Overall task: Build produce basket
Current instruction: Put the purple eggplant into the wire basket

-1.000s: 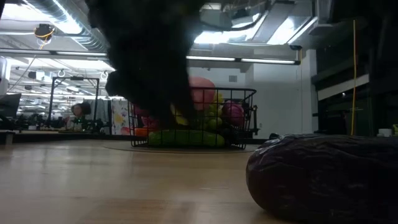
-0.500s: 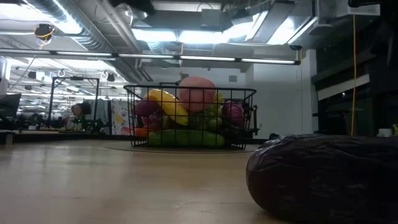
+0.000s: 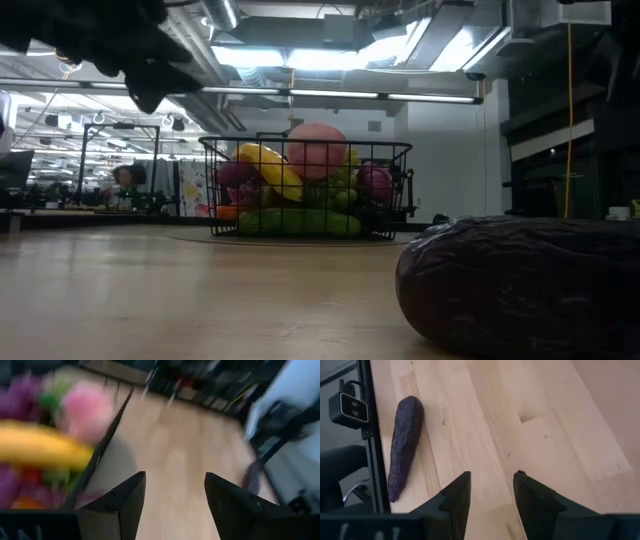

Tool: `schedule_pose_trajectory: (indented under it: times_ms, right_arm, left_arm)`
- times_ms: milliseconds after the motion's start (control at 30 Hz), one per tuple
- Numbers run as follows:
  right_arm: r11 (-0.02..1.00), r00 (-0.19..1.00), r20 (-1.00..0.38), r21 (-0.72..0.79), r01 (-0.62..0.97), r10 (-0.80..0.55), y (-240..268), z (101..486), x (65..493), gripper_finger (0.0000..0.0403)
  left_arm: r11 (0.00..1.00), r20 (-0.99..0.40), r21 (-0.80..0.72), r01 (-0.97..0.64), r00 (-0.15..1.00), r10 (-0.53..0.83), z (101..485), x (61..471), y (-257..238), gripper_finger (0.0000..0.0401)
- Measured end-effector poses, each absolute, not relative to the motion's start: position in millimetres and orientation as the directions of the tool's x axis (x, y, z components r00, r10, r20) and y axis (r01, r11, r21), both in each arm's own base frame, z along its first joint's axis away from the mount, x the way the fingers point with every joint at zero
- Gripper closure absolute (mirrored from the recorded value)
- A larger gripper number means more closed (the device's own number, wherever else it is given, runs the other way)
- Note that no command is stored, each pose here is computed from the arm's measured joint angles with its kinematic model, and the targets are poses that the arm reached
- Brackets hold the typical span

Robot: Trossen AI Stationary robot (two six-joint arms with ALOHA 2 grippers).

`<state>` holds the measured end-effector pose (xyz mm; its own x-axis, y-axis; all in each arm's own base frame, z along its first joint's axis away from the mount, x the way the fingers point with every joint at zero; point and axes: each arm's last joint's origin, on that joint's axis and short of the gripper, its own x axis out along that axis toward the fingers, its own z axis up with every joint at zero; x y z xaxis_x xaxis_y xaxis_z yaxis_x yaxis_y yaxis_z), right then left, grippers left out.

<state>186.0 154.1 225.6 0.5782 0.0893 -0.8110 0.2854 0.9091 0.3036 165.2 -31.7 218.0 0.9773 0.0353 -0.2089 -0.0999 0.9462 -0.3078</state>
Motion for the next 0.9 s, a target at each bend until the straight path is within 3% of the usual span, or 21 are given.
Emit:
schedule_pose_trajectory:
  times_ms: [100,200,567,900]
  right_arm:
    - [0.928,0.595,-0.802,0.264,0.263,0.059,152,226,188,0.0254]
    - [0.946,0.629,-0.778,0.200,0.256,-0.006,149,227,189,0.0254]
    - [0.967,0.644,-0.759,0.082,0.243,-0.097,133,227,201,0.0254]
    - [0.949,0.631,-0.769,0.114,0.293,-0.102,124,227,207,0.0254]
  left_arm:
    - [0.969,-0.055,-0.248,-0.002,0.998,-0.012,207,152,-26,0.0202]
    - [0.976,-0.003,-0.218,0.016,1.000,-0.017,193,141,-20,0.0202]
    - [0.994,-0.031,-0.112,0.007,0.999,-0.011,165,121,-10,0.0202]
    - [0.983,-0.081,-0.178,0.056,0.994,-0.071,161,117,-11,0.0202]
